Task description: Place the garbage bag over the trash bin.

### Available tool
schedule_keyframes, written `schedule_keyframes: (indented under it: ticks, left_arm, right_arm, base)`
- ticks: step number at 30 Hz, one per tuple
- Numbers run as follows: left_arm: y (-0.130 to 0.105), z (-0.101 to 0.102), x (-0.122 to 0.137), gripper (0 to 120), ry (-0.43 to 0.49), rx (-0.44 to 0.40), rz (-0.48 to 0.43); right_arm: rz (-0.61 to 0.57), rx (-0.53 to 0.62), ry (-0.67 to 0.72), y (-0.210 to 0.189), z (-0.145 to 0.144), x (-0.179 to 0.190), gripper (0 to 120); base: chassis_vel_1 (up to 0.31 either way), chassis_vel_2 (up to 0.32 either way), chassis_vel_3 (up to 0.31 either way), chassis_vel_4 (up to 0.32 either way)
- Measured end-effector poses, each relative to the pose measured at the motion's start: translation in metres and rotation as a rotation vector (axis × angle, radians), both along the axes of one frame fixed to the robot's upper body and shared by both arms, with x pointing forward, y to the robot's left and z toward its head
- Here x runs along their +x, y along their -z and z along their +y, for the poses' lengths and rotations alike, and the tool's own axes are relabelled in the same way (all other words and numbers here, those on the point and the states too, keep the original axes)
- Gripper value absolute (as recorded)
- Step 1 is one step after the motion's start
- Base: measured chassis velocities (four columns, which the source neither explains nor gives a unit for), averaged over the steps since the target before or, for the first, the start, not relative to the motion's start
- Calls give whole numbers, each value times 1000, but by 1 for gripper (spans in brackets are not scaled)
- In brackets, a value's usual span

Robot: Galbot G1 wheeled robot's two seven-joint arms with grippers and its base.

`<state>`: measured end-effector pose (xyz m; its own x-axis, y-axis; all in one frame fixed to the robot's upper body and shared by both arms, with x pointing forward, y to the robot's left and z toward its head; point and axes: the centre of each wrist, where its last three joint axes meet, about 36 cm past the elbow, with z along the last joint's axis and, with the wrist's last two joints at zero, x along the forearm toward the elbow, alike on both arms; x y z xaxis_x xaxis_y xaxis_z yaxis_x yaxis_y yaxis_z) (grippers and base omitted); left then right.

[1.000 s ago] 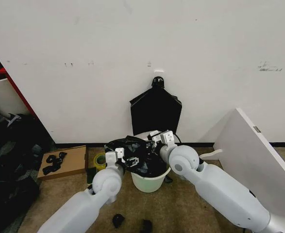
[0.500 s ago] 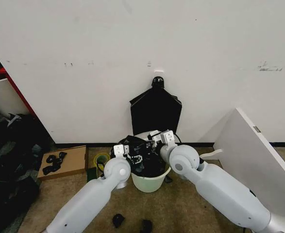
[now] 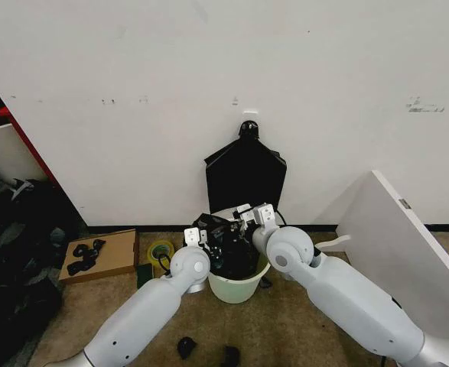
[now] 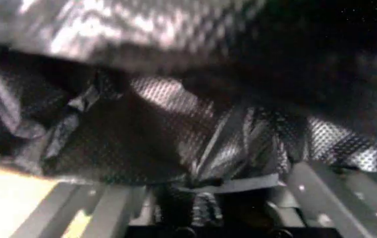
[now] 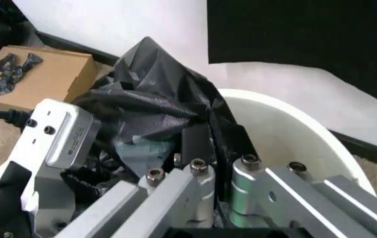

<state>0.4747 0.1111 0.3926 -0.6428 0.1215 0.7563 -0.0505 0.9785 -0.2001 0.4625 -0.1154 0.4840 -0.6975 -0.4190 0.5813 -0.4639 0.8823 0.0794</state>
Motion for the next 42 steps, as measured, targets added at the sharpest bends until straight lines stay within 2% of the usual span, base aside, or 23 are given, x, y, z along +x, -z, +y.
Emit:
schedule_keyframes:
  ticks: [4,6,8,10,12,15,18,23,27,29,37,40,42]
  left_arm:
    - [-1,5,-7,15,15,-7,-19]
    - [-4,17,-15,4,34,-23,-46]
    - [-7,29,-21,1,42,-22,-73]
    - [-8,33,-23,1,44,-17,-81]
    - [-13,53,-32,1,65,22,-134]
    - [-14,60,-36,1,76,38,-155]
    - [-19,84,-54,1,124,97,-243]
    - [-21,95,-67,1,146,116,-268]
    - [-14,110,-100,1,216,158,-337]
    - [-14,117,-108,1,223,164,-362]
    - [-18,131,-122,1,228,182,-429]
    - [-18,131,-122,1,210,173,-430]
    - [-20,128,-122,1,180,133,-415]
  right_arm:
    - [1,-2,3,1,0,-1,0]
    - [-6,1,13,1,-1,0,0]
    - [-20,1,39,3,-3,4,0]
    - [-24,0,48,4,-3,5,0]
    - [-43,-6,99,6,-6,12,0]
    - [-53,-8,117,6,-5,13,0]
    - [-78,-31,183,0,-6,17,0]
    - [-79,-42,211,1,-10,22,0]
    - [-70,-80,231,8,-18,28,0]
    - [-55,-107,240,15,-21,31,0]
    - [-15,-156,246,30,-34,28,0]
    - [-13,-152,225,27,-35,18,0]
    - [-10,-136,200,24,-37,7,1]
  base:
    - [0,0,0,0]
    - [0,0,0,0]
    - [0,0,0,0]
    - [0,0,0,0]
    - [0,0,0,0]
    - [0,0,0,0]
    - [0,0,0,0]
    - [0,0,0,0]
    - [0,0,0,0]
    - [0,0,0,0]
    - [0,0,0,0]
    - [0,0,0,0]
    - [0,0,0,0]
